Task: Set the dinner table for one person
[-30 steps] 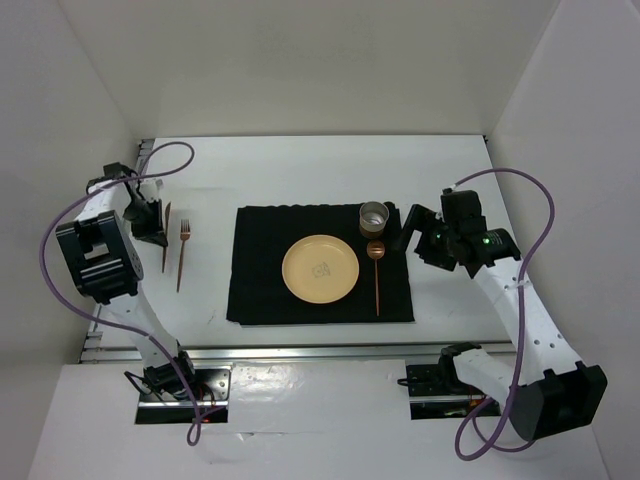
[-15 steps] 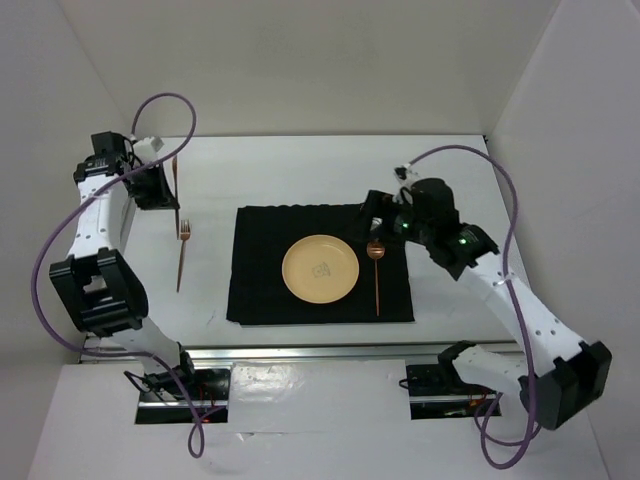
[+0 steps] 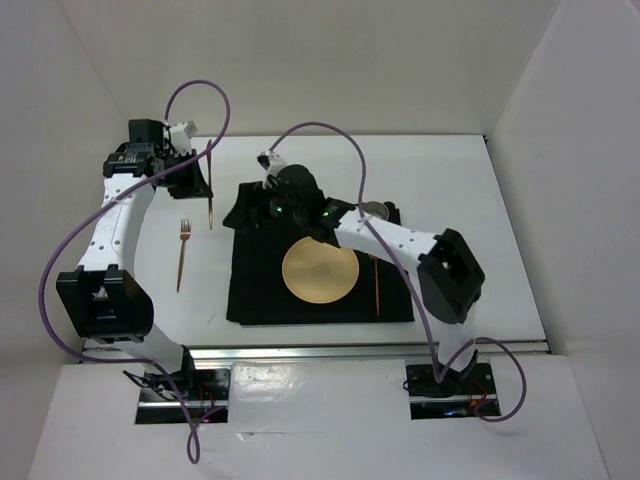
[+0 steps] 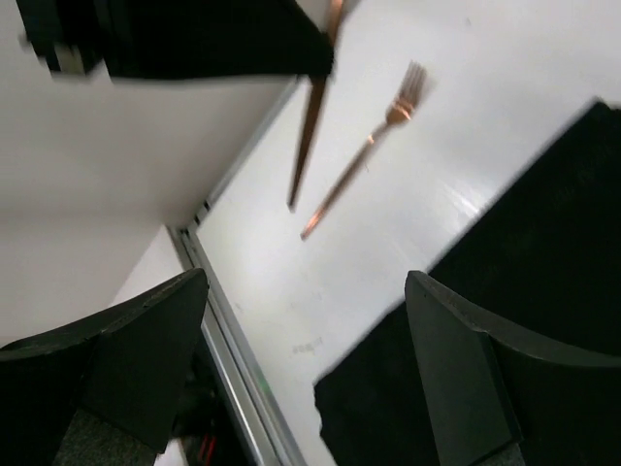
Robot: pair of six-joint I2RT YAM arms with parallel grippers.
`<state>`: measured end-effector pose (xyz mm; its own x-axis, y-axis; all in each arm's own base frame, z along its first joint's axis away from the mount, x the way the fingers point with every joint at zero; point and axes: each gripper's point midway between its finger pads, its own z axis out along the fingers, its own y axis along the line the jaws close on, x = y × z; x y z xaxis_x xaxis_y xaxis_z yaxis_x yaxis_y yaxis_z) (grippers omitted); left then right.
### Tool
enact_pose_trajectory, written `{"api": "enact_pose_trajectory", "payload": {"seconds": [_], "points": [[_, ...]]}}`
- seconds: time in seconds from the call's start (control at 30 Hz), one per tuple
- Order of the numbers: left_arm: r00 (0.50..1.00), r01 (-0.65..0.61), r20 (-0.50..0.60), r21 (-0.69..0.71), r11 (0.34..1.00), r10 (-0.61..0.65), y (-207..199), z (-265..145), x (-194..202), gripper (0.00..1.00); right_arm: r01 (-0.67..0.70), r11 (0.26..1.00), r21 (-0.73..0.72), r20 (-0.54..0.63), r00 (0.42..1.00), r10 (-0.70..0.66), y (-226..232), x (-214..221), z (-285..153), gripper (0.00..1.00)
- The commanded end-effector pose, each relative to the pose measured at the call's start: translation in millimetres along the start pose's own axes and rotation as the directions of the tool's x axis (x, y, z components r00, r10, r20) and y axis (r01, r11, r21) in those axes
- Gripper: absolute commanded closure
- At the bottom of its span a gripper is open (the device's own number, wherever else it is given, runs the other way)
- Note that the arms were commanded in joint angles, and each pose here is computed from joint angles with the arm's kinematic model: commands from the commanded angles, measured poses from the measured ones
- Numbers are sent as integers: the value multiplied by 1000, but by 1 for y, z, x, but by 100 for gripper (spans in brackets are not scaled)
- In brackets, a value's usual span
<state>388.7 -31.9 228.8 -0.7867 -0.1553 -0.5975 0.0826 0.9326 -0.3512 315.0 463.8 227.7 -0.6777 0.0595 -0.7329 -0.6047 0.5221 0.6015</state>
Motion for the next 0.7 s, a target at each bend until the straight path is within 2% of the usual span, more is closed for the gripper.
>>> {"api": "enact_pose_trajectory", "payload": {"seconds": [0.0, 0.1, 0.27, 0.4, 0.53, 0.67], "points": [[997, -10, 71, -8, 1000, 10, -9, -5, -19, 100, 88, 980, -178, 187, 981, -54, 49, -57, 21, 10], [998, 0, 69, -7, 1000, 1, -9, -3, -20, 100, 72, 975, -210, 159, 986, -38, 55, -48, 46, 12], [998, 4, 62, -17, 1000, -3, -6, 0, -20, 100, 41, 972, -232, 140, 990, -9, 60, -54, 67, 28], [998, 11, 64, -7, 1000, -11, -7, 2, -19, 100, 25, 977, -210, 106, 994, -3, 51, -45, 76, 28], [998, 11, 64, -7, 1000, -11, -7, 2, -19, 100, 13, 977, -212, 91, 996, 7, 48, -39, 81, 34], [997, 8, 72, -6, 1000, -8, -8, 0, -22, 100, -4, 979, -202, 73, 997, 19, 45, -35, 84, 35]]}}
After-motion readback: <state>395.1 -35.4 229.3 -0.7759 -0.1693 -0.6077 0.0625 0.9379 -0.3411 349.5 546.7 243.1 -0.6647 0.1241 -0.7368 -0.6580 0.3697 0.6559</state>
